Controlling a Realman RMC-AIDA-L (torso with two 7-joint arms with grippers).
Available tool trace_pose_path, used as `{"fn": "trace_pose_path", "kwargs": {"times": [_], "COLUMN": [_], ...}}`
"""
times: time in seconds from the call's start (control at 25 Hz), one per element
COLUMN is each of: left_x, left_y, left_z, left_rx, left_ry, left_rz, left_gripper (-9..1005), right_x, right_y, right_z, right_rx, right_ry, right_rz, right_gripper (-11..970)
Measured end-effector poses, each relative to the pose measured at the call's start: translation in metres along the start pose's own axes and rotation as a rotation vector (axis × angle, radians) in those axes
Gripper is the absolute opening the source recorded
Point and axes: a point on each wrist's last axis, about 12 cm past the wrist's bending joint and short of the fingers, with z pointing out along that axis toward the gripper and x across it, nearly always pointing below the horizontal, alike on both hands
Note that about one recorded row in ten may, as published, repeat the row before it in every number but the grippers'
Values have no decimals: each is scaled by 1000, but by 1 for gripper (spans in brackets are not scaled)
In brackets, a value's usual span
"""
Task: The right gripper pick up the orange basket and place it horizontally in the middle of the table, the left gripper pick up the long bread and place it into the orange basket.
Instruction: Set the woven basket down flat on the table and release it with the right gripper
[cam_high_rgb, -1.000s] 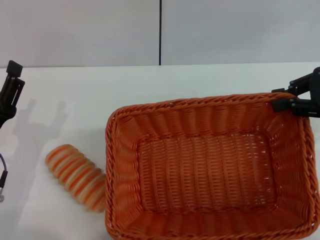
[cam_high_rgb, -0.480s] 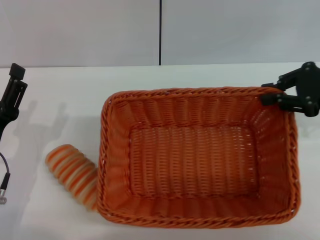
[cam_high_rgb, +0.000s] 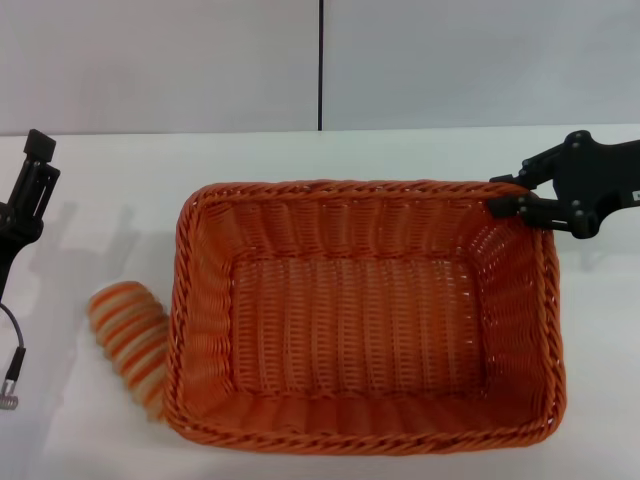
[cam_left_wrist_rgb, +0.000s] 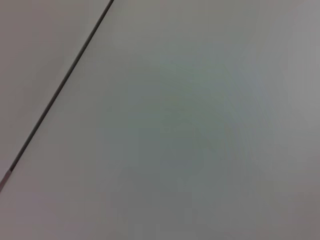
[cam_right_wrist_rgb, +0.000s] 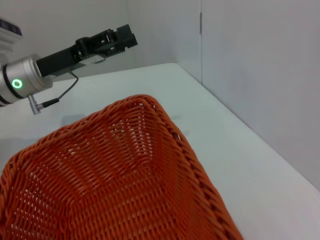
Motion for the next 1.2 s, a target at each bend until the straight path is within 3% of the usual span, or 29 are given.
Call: {"fn": "trace_pose_path", "kwargs": {"times": [1.08, 1.2], "left_x": [0, 0], "left_y": [-1, -1], "left_z": [4, 5], "left_rx": [9, 13], "left_ry": [-3, -4], "left_rz": [0, -1], "left_gripper": [843, 843], "right_x": [-1, -1], "right_y": [0, 2], "right_z": [4, 0], "right_rx": [47, 101], "right_ry": [3, -14], "right_rz": [-27, -50], "right_gripper": [189, 266]}}
